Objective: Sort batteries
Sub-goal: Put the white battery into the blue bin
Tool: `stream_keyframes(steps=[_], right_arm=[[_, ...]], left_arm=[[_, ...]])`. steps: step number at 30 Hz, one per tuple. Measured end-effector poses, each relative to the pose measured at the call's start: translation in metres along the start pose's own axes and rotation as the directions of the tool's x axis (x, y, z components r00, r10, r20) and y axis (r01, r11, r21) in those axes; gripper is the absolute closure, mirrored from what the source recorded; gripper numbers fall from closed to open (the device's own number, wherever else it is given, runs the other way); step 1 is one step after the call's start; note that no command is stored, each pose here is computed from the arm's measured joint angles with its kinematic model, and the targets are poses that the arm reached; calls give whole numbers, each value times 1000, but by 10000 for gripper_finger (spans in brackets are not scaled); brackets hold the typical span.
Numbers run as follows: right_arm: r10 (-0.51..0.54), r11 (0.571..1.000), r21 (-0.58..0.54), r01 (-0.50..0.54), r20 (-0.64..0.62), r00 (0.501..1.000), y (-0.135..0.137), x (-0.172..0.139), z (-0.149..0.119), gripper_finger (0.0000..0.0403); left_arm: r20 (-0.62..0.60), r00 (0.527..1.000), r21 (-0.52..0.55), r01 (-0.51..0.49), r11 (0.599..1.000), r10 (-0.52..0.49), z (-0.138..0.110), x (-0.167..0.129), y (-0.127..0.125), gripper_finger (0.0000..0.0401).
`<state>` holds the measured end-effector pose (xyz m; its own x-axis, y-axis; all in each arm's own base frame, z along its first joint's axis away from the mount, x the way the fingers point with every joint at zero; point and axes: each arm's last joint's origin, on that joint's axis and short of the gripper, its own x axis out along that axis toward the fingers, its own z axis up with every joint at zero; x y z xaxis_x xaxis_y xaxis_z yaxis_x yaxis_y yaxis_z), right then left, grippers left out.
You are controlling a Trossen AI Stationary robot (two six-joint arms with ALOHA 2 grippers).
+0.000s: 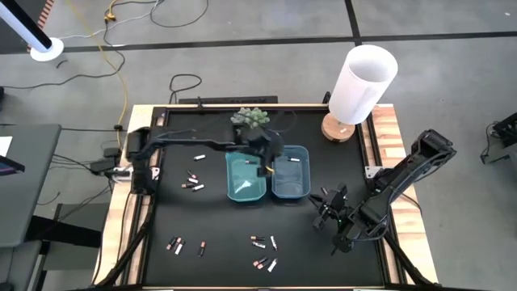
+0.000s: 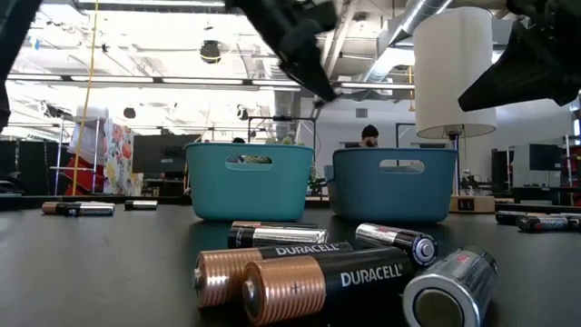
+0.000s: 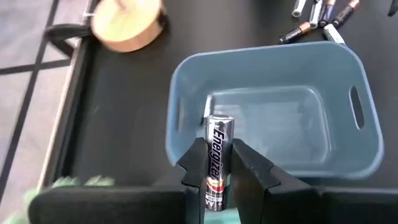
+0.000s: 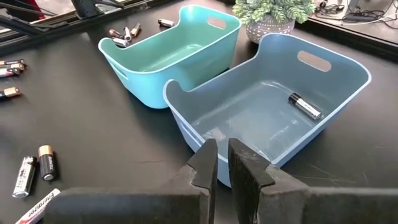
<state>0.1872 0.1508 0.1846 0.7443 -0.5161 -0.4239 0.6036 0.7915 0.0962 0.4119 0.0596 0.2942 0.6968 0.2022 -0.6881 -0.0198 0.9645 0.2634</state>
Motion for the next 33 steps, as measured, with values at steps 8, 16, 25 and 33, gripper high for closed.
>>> stream_keyframes(steps=[8, 16, 25, 33], right_arm=[[0, 1000, -3, 0, 0, 1000, 0, 0, 0, 344], [1, 1000, -23, -1, 0, 1000, 0, 0, 0, 344], [2, 1000, -21, -2, 0, 1000, 0, 0, 0, 344], [2, 1000, -23, -2, 0, 1000, 0, 0, 0, 344]], left_arm=[[-98, 994, 27, 41, 999, -38, -5, 71, -18, 358], [-116, 989, 29, 101, 994, -97, -17, 115, -40, 358], [-126, 987, 24, 107, 994, -103, -23, 126, -44, 345], [-124, 987, 36, 109, 993, -104, -23, 125, -45, 289]])
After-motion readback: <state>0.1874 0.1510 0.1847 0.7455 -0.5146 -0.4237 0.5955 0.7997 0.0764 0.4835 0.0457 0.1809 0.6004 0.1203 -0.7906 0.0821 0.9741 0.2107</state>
